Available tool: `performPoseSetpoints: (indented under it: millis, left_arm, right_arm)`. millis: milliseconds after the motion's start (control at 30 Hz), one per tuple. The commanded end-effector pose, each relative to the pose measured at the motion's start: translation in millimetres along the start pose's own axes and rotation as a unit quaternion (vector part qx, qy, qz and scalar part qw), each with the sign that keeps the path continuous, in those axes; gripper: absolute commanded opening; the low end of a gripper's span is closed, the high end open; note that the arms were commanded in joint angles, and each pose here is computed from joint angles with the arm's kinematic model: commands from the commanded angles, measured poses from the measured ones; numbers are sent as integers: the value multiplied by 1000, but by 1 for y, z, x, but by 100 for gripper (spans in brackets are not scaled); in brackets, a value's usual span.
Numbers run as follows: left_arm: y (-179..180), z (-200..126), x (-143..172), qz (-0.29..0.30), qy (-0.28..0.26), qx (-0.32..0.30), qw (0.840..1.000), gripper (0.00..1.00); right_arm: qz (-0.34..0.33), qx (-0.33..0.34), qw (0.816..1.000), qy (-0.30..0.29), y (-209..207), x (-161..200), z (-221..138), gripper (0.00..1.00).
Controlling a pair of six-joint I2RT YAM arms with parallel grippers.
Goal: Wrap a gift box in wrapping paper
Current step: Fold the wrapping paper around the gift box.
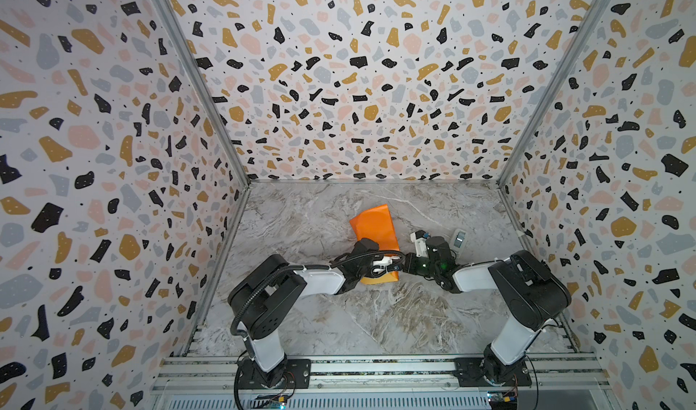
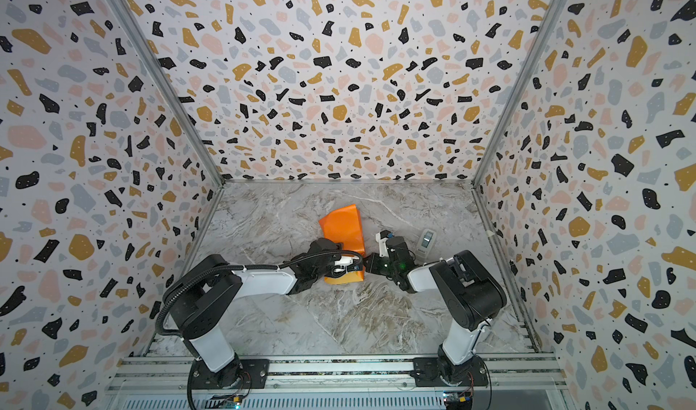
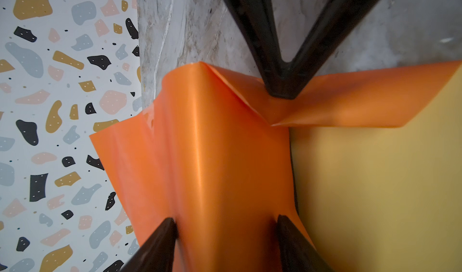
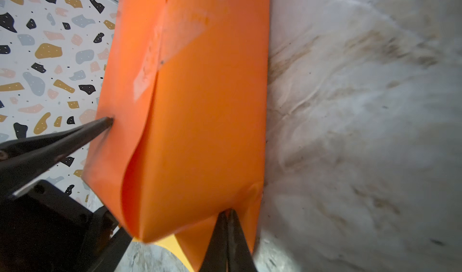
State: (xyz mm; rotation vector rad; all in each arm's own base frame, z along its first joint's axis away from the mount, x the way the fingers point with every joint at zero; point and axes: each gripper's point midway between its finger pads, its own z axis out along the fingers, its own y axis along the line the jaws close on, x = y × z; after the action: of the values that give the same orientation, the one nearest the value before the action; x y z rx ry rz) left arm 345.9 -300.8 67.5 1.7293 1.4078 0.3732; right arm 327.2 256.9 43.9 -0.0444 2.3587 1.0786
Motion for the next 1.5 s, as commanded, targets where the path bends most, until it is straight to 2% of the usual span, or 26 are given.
performPoseSetpoints:
  millis: [0,1133,1467]
  left_arm:
    - [-23,5,6,1,10,41,999,63]
    - [-23,5,5,-1,8,42,999,63]
    - [-23,5,4,-2,7,40,999,63]
  right_arm:
    - [-4,-19,1000,-6,13,-8,4,6]
    - [26,-22,999,-24,12,-5,17,7]
    - [28,-67,997,-21,28,3,2,10]
